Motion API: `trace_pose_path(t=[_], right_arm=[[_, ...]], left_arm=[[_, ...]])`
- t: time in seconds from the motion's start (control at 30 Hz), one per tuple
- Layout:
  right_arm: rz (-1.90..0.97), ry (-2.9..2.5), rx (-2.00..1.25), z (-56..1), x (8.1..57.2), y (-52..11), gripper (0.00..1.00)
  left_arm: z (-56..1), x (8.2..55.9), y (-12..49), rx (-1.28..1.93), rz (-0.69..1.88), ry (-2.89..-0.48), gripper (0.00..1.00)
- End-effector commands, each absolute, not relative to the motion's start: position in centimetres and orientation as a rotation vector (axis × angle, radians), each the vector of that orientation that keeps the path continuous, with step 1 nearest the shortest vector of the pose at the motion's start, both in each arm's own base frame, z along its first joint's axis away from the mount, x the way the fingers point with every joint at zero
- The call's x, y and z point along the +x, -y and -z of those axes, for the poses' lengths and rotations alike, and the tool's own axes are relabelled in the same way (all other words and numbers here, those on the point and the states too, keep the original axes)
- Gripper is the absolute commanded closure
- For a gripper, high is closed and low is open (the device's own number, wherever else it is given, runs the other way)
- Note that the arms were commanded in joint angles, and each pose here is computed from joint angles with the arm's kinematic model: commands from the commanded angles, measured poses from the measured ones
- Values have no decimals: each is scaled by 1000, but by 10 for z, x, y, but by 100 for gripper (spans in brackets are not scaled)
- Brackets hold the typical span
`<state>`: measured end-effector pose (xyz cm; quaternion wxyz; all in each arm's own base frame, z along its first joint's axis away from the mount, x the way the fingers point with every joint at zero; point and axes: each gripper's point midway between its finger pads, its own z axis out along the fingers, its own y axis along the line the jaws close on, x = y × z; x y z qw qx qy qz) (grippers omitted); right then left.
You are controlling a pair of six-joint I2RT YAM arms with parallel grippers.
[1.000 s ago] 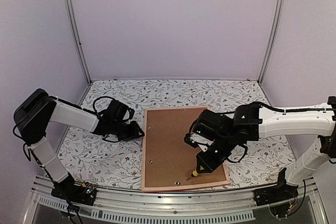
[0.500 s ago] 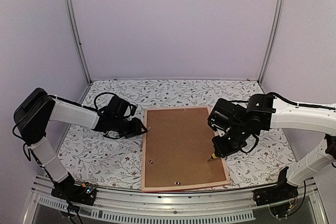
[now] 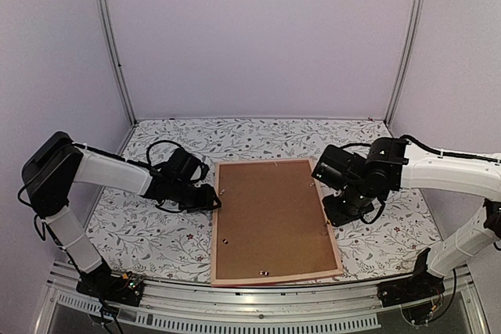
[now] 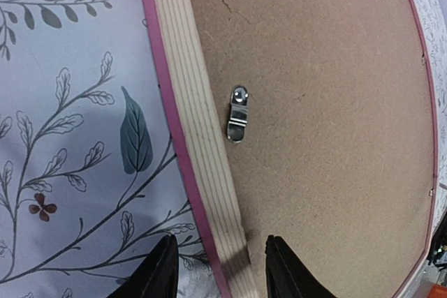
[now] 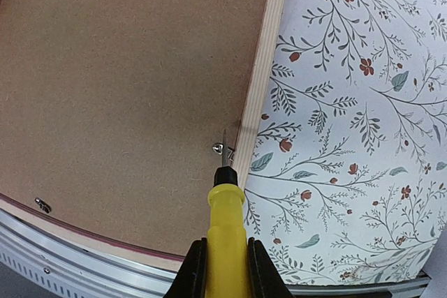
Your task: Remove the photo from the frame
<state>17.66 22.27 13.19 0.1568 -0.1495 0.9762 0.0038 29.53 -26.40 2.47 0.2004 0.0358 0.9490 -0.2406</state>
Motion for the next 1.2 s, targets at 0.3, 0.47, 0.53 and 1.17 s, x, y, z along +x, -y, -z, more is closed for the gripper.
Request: trace_pose_path(t=[0.3,0.47,0.53,1.17], right_arm=[[116,-2836,-545,-108,175,-215,100],[140,-2863,-611,-112,169,-211,100],[146,-2874,-634,-114,166,-209,100],[-59,-2929,-787,-121,146,-231,100]], left_arm=[[-24,298,266,126,610,-2653,55],[-21,299,266,118,603,-2656,55],[-19,299,267,116,600,-2662,55],[-14,304,270,113,607,-2671,55]])
